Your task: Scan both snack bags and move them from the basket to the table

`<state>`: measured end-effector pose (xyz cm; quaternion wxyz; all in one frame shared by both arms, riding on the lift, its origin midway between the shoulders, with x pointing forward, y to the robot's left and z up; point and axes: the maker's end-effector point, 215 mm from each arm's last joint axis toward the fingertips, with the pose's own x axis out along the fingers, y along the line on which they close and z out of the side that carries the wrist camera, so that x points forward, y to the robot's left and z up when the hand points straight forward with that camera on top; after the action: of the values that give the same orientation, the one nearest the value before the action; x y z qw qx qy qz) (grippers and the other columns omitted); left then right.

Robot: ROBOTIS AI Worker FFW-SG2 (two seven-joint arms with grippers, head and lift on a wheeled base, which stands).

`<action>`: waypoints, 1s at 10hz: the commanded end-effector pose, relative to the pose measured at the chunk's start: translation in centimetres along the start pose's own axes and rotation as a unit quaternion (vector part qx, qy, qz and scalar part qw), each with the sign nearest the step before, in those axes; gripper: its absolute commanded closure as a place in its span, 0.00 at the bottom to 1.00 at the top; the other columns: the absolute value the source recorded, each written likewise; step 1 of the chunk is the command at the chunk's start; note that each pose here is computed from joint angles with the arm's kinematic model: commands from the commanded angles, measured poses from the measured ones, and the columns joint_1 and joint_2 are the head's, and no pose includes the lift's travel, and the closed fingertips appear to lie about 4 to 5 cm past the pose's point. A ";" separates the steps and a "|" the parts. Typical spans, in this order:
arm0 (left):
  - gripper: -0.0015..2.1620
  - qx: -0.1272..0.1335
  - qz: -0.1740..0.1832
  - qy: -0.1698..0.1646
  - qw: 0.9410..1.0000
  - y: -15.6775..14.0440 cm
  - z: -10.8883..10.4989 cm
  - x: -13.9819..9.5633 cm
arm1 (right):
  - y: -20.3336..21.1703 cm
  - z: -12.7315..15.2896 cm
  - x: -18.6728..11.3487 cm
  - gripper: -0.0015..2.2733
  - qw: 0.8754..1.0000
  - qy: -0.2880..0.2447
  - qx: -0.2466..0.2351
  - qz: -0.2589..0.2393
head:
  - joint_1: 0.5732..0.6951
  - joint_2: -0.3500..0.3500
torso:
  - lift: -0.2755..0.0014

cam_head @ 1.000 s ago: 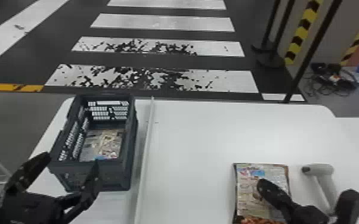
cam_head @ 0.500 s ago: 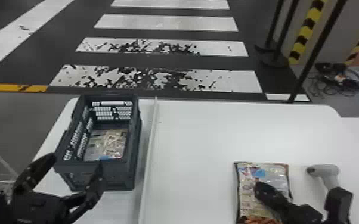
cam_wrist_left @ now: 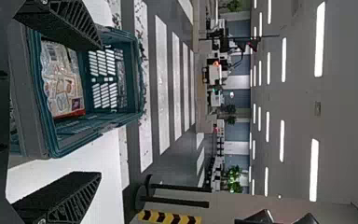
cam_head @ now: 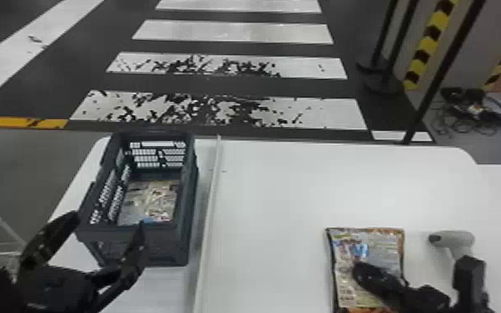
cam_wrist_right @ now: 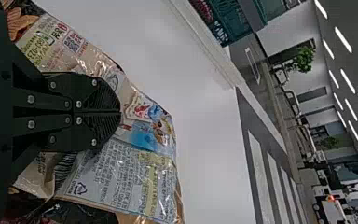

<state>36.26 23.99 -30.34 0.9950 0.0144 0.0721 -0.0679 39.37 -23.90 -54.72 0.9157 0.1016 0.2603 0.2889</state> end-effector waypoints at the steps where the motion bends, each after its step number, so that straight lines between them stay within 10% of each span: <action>1: 0.01 -0.001 -0.001 -0.001 1.000 -0.1 0.1 0.0 | -0.4 -0.5 -0.1 0.99 1.000 0.009 -0.001 0.004 | 1.00 0.50 | 0.64; 6: 0.01 -0.002 -0.003 -0.001 1.000 -0.4 0.0 -0.3 | -1.0 -0.2 -1.0 0.99 1.000 -0.011 -0.004 0.000 | 1.00 0.47 | 0.64; 10: 0.01 -0.006 -0.006 -0.011 1.000 -0.8 0.7 -0.1 | -0.1 6.1 -7.0 0.99 0.997 -0.074 0.035 -0.007 | 1.00 0.43 | 0.64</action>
<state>36.04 23.39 -29.77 0.9953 0.0097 0.0639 -0.0722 38.01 -27.82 -47.78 0.9292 0.1485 0.2078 0.2672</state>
